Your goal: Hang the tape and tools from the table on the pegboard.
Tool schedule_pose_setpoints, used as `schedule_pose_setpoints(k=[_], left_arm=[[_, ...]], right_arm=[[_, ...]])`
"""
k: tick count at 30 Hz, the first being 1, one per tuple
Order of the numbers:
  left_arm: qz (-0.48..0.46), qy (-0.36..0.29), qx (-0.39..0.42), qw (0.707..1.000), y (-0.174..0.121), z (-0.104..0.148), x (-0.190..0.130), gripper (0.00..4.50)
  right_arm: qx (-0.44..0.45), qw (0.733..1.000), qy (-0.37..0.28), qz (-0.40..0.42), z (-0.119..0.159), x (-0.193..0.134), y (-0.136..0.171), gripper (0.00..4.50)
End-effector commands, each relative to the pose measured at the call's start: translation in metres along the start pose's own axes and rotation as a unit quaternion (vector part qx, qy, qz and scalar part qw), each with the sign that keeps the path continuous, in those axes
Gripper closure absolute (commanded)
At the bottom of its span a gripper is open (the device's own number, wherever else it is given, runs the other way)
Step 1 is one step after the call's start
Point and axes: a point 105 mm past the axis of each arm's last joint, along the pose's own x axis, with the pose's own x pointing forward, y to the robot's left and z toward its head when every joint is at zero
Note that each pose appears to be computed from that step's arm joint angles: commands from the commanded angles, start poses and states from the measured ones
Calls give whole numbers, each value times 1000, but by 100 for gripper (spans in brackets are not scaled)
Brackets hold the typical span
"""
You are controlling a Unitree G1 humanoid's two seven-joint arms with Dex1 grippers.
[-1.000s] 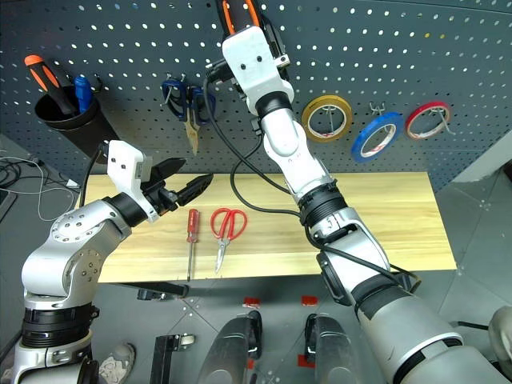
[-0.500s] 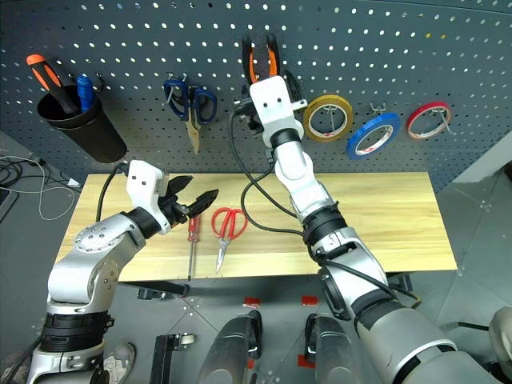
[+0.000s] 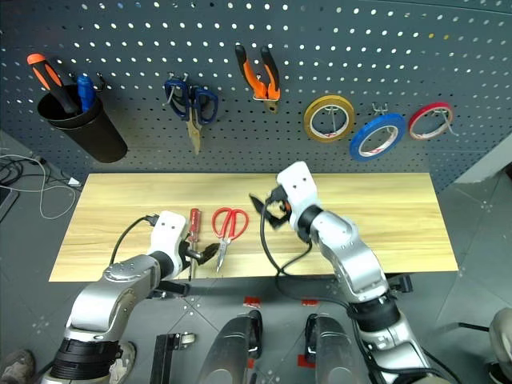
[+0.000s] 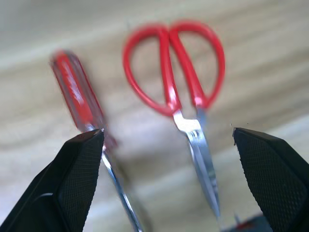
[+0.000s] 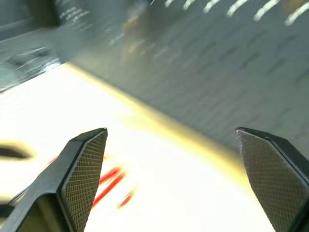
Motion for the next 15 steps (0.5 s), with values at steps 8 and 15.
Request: schedule_pose_setpoints(k=[8,15], left_arm=[[13,84,-34,996,-25,-26,37,2],[17,123,-55,991,-32,-38,50,41]], right_arm=[[-2,993,42,113,-8,-23,42,0],[3,991,58,121,-12,-28,35,0]])
